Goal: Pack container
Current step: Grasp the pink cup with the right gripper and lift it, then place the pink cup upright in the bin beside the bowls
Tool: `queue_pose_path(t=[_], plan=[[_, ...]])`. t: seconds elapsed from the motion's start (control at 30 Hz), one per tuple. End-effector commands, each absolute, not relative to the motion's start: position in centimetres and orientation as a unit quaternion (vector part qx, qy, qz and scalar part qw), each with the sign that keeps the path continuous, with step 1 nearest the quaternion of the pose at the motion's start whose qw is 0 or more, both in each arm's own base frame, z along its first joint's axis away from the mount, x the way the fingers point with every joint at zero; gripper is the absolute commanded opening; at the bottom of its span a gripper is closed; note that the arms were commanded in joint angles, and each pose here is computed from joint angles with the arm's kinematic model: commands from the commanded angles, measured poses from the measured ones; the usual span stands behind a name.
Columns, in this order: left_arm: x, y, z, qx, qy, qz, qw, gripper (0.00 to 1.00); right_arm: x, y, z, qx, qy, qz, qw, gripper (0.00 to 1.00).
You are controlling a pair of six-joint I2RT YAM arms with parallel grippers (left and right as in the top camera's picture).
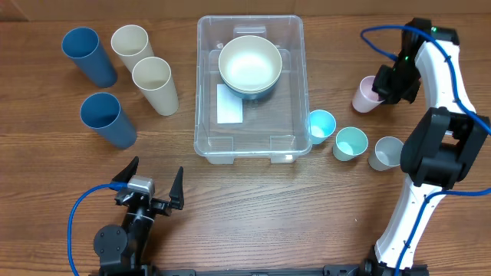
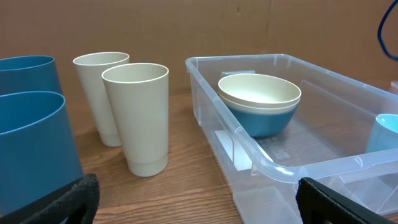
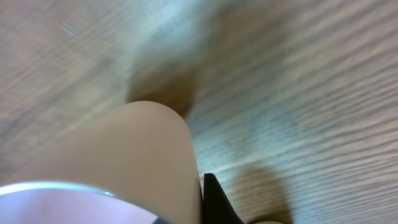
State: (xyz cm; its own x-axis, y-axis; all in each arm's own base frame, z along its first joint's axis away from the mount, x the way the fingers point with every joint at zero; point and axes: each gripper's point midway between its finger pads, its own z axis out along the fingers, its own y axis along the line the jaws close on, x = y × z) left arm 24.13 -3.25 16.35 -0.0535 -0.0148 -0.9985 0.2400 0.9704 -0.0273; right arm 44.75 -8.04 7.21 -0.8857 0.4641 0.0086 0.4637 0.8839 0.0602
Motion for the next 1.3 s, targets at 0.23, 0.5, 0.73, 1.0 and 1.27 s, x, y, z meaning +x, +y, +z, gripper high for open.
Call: queue_pose_path(t=[0.23,0.5,0.73,1.0,1.27], plan=[[24.1,-3.1,16.3,0.071,0.719,-0.095,0.684,1.0,48.5,-3.6,26.0,0.178,0.957,0.092,0.211,0.04],[24.1,-3.1,16.3,0.071,0.719,-0.095,0.684,1.0,46.7,11.0,28.7,0.028,0.965,0.138,0.223,0.04],[24.1,-3.1,16.3,0.071,0.719,-0.095,0.684,1.0,43.6,20.1,28.5,-0.079,0.963,0.144,0.212,0.04],[24.1,-3.1,16.3,0.071,0.719,-0.095,0.684,1.0,42.3,22.5,26.8,-0.106,0.967,0.14,0.185,0.04],[24.1,-3.1,16.3,0.071,0.719,-0.095,0.684,1.0,42.0,22.0,24.1,-0.112,0.976,0.114,0.146,0.04]])
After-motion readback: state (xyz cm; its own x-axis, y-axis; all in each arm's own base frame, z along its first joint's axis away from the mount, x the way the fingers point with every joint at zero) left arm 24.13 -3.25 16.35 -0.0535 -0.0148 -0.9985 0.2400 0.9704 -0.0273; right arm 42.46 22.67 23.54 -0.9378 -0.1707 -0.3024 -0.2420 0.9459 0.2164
